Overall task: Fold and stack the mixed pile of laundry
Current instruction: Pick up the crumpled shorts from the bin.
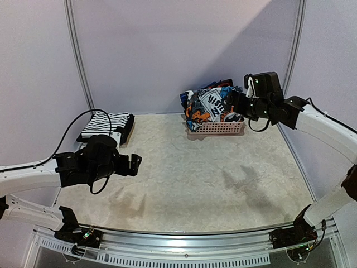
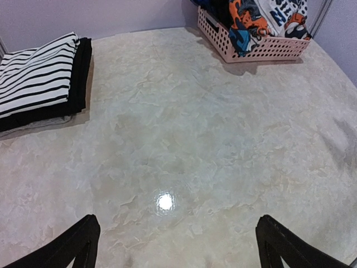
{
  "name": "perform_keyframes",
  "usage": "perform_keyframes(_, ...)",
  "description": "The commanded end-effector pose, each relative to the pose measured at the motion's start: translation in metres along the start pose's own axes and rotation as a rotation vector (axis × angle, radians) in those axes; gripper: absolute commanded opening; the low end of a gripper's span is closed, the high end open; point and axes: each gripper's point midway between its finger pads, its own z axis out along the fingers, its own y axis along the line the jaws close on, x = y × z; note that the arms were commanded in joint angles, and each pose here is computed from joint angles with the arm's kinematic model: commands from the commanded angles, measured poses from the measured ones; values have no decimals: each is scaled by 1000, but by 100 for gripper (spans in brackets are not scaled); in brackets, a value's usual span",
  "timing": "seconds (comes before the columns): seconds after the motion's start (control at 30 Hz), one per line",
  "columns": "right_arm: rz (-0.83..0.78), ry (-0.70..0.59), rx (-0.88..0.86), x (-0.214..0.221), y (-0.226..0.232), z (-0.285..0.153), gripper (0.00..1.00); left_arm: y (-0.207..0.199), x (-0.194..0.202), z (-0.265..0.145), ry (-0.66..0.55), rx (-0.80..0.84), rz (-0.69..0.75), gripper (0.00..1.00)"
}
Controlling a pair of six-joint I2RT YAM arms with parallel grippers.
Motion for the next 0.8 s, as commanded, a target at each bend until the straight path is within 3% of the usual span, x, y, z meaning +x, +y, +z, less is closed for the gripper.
perform_keyframes(0.0, 38, 18, -44, -22, 2, 31, 92, -4, 1, -3, -28, 23, -9, 99)
perform_keyframes(0.3, 138, 103, 11, -27, -39, 126, 85, 3, 6, -5, -38, 5, -4, 99)
perform_keyframes(0.77, 153, 203, 77, -3, -84, 216, 74, 8, 9, -9, -51, 5, -8, 100)
